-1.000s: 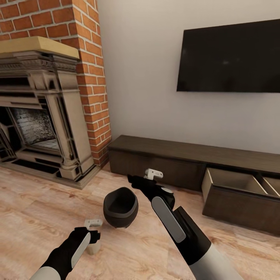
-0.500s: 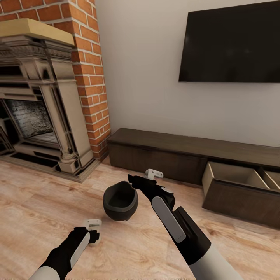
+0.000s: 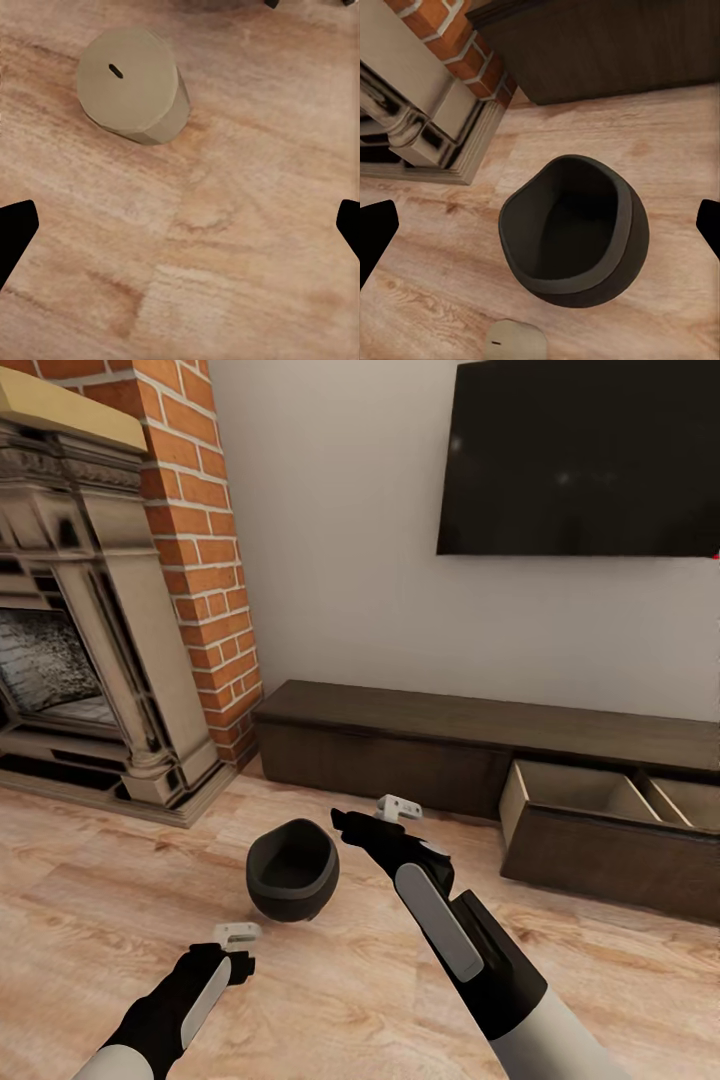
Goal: Place each of the two pumpkins and all three candles from the living room inside a cabinet in the living room (use any cabinet), then make sure every cabinet is closed, and position the cauldron so it is next to a table in the living room.
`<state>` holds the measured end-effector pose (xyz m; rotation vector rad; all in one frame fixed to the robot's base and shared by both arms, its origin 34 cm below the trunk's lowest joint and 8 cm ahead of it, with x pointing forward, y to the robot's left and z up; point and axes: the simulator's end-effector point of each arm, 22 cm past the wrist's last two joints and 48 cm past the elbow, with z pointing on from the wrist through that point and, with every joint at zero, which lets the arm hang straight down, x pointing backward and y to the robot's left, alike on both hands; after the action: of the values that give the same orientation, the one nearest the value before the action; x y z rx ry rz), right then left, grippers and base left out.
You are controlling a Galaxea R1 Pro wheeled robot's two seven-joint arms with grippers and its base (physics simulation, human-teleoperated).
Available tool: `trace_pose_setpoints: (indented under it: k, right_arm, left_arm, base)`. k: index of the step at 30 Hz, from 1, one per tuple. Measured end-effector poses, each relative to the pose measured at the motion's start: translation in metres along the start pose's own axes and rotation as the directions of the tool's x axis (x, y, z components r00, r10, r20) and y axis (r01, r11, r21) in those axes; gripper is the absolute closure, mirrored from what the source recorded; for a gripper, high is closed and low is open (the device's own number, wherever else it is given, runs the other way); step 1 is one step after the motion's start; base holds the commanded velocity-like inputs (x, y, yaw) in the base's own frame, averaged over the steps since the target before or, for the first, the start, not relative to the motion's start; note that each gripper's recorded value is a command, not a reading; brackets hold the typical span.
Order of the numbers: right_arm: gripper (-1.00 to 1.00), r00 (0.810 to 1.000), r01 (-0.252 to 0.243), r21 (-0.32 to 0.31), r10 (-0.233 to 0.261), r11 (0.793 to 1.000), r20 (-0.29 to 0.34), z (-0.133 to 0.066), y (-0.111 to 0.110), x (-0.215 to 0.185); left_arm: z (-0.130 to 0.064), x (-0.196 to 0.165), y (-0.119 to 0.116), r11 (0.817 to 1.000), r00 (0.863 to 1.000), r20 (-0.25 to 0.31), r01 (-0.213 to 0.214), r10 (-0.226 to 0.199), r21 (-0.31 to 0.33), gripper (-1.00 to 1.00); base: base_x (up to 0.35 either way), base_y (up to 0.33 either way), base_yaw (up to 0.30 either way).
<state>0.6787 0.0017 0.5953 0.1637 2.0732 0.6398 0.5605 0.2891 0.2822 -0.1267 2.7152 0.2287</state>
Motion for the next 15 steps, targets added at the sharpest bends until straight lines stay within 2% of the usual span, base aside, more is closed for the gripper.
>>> trace_pose_setpoints:
  k: [5,11,15]
  right_arm:
    - [-1.00,1.000,-0.001,0.002,0.001,1.000,0.000,-0.0001,-0.0008,-0.0002]
    - [-1.00,1.000,-0.001,0.001,0.001,1.000,0.000,-0.0003,-0.0007,-0.0004]
    - [-1.00,1.000,-0.002,0.002,0.002,1.000,0.000,-0.0001,-0.0009,-0.0003]
  left_arm:
    - [-0.0008,-0.0028,0.0001,1.000,1.000,0.008,0.003,-0.003,0.001,-1.00]
    - [-0.0024,-0.0070,0.0008,1.000,1.000,0.016,0.009,-0.009,0.002,-1.00]
    - [-0.0024,-0.0080,0.0017,1.000,1.000,0.019,0.009,-0.010,0.001,-1.00]
  base:
    - [0.009,0.001,-0.006]
    - [0.173,0.101,-0.001]
    - [0.053,0.035,0.000]
